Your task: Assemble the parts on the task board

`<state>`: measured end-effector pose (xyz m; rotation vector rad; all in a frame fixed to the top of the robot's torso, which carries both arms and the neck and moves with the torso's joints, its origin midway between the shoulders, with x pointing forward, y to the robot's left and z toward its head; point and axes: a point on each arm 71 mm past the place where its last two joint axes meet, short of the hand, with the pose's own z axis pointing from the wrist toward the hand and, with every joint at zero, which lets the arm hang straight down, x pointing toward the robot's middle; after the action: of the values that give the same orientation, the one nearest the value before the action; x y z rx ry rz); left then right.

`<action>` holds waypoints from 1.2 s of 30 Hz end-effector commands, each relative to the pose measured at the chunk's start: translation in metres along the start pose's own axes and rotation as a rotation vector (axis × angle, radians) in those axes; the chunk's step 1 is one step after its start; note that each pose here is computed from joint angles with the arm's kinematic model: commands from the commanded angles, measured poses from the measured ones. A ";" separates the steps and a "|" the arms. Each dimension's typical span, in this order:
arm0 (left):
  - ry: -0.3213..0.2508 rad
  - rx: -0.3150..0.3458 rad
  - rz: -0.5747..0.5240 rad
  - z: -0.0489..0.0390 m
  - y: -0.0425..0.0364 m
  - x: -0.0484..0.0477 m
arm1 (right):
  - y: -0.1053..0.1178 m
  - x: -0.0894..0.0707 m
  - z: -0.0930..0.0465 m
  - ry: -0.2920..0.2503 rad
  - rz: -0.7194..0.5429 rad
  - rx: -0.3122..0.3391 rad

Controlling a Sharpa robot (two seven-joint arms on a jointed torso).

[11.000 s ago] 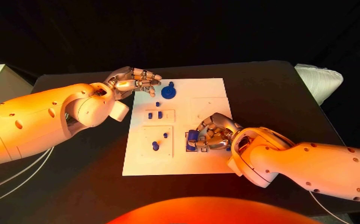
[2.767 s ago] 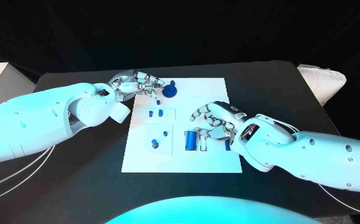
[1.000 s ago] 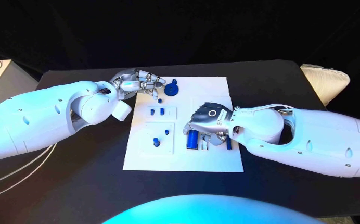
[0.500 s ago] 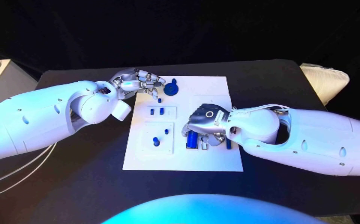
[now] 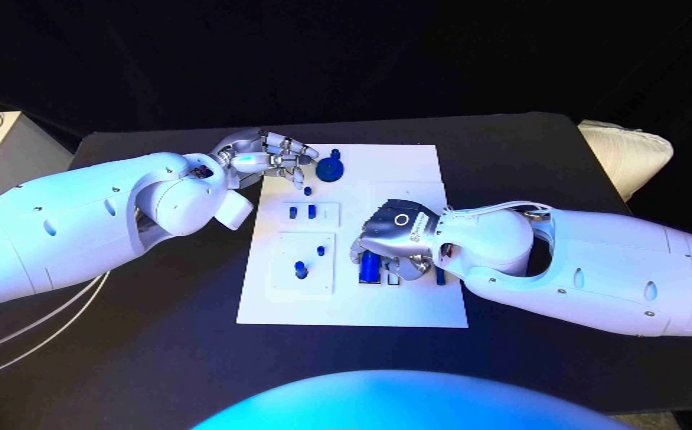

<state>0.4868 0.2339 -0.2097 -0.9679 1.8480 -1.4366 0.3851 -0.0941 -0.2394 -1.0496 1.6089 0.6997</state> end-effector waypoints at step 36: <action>0.016 0.000 -0.002 -0.0002 -0.0003 0.0005 | 0.001 -0.009 -0.015 -0.156 0.084 -0.047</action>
<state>0.4871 0.2353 -0.2099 -0.9703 1.8486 -1.4322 0.3794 -0.1043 -0.2273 -0.9459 1.5018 0.8257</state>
